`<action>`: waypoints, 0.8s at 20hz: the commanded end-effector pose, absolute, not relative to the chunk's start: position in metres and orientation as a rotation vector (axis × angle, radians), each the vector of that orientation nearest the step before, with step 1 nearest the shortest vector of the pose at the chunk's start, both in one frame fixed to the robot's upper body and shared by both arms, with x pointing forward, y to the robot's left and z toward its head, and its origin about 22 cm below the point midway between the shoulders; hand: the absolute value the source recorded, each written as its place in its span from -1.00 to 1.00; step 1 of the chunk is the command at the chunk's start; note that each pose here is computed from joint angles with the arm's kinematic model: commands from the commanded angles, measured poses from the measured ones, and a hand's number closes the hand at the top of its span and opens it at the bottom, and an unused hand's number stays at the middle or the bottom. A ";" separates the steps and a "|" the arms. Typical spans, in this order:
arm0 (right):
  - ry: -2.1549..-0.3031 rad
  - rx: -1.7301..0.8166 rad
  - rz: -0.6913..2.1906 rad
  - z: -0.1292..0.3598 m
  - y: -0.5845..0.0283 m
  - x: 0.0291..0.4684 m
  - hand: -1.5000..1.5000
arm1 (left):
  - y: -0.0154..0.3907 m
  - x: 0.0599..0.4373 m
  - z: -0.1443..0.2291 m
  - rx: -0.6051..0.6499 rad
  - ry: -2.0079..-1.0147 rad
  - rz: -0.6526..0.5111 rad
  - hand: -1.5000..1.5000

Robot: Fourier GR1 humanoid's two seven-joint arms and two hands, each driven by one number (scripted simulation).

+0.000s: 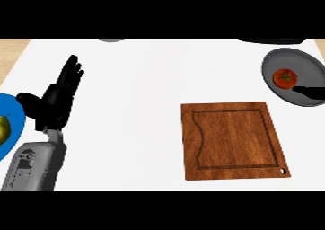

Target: Pick the tomato from the cutting board and place it in the pan

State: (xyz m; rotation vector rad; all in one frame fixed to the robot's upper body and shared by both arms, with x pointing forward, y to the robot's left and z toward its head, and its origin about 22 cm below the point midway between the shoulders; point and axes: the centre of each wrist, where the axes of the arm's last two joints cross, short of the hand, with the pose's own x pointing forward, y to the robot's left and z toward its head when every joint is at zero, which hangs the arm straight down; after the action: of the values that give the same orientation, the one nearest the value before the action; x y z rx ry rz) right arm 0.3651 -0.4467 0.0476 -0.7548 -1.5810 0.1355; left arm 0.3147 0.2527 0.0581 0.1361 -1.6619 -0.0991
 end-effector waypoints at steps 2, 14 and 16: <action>-1.668 -0.627 -0.002 0.040 -0.473 0.342 -1.00 | 0.259 0.303 0.037 0.156 -1.644 -0.081 0.00; -1.775 -0.351 0.062 0.033 -0.549 0.252 -1.00 | 0.277 0.298 0.047 0.218 -1.635 -0.048 0.00; -1.761 -0.353 0.039 0.028 -0.559 0.233 -1.00 | 0.295 0.294 0.045 0.206 -1.598 -0.058 0.00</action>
State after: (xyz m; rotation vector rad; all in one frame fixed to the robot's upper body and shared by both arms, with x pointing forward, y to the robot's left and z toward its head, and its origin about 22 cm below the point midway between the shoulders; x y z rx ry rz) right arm 0.2622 -0.5437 0.0352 -0.4392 -1.7044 0.0306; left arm 0.2980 0.2747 0.0492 0.1989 -1.6221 -0.0550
